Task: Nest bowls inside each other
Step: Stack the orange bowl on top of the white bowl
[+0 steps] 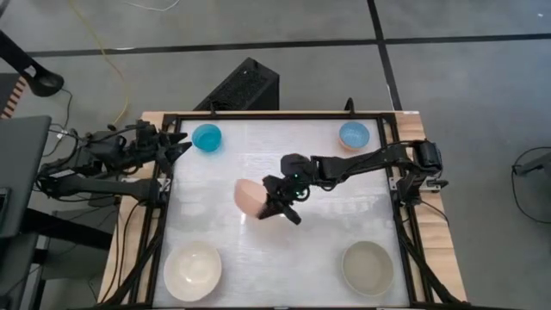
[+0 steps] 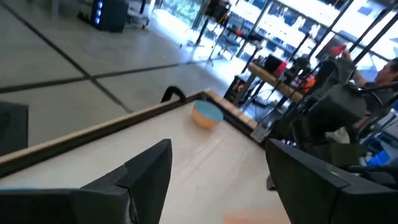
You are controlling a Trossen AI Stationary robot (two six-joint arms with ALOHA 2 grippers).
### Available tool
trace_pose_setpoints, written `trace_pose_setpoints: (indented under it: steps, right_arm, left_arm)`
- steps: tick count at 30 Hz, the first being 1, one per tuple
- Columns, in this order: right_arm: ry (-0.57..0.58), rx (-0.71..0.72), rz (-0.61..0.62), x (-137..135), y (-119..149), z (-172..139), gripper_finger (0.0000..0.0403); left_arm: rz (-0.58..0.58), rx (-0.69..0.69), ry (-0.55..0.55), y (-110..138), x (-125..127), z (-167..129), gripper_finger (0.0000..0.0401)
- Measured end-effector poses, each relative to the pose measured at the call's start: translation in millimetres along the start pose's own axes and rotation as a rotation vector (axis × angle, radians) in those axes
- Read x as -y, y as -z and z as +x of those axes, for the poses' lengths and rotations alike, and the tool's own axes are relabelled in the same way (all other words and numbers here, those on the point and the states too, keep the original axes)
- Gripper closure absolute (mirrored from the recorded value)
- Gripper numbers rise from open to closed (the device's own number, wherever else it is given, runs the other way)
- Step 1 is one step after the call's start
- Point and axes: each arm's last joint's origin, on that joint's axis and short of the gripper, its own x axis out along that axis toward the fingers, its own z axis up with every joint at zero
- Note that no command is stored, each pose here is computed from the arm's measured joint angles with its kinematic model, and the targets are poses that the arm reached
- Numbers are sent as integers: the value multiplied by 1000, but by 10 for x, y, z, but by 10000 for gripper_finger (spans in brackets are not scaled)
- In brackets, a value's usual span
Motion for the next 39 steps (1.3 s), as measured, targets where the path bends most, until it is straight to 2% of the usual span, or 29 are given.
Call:
trace_pose_setpoints:
  steps: [4, 12, 19, 25, 28, 33, 39]
  right_arm:
    - [-36, 61, -77, -174, -253, 99, 402]
    - [-114, 59, -106, -316, -378, 601, 402]
    - [-214, 41, -108, -324, -420, 1233, 403]
    - [-215, -4, -116, -194, -464, 1604, 403]
    - [-207, -20, -141, -136, -485, 1726, 403]
    - [-202, -17, -167, -38, -340, 1846, 403]
    - [-199, -64, -214, -87, -264, 1880, 402]
  left_arm:
    - [-4, 28, 1, -25, 9, 0, 152]
    - [2, 104, -19, -87, 23, -3, 152]
    - [4, 154, -12, -136, 41, -10, 152]
    - [1, 157, -10, -139, 42, -11, 152]
    - [0, 158, -10, -140, 43, -10, 152]
    - [-4, 155, -10, -137, 42, -10, 152]
    - [-9, 145, -11, -127, 38, -8, 152]
